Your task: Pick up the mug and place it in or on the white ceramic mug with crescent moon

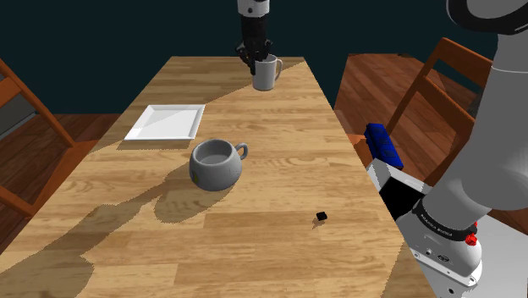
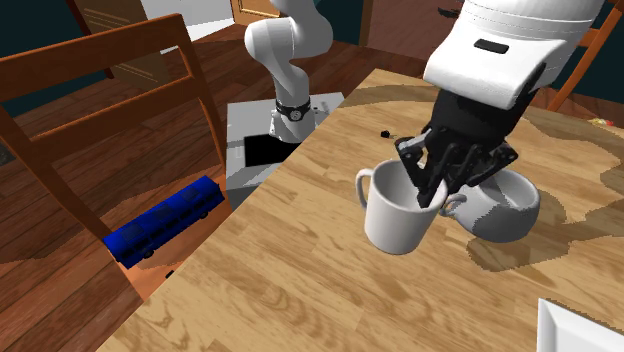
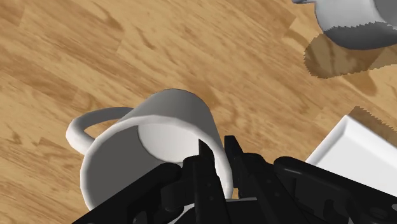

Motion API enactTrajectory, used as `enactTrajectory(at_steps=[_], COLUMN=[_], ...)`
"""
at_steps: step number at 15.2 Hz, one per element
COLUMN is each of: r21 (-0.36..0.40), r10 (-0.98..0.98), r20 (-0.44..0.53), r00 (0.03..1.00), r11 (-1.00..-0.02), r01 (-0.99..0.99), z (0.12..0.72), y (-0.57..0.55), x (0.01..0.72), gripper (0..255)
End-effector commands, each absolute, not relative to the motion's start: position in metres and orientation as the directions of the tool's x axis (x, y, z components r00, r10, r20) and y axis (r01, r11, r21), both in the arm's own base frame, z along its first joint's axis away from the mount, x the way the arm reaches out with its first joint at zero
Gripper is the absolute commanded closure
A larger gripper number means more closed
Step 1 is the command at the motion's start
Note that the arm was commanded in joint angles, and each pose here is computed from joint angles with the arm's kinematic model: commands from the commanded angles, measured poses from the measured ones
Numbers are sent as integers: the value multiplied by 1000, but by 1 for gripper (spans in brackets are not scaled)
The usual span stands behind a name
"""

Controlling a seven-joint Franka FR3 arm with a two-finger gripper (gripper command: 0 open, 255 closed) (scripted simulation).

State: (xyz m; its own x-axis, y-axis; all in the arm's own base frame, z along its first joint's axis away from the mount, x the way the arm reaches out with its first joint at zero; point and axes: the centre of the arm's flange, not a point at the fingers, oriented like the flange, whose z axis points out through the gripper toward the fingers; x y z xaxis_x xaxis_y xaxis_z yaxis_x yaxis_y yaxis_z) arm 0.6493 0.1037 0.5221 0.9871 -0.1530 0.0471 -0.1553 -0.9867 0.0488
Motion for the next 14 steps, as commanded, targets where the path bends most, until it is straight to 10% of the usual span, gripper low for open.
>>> enactTrajectory(at_steps=[1,14], r21=[49,49], r10=[-153,-153], r20=[47,47], r00=[987,987], r11=[-987,-987], r01=[-155,-156], z=[524,538], y=[125,284], x=[640,576], gripper=[255,255])
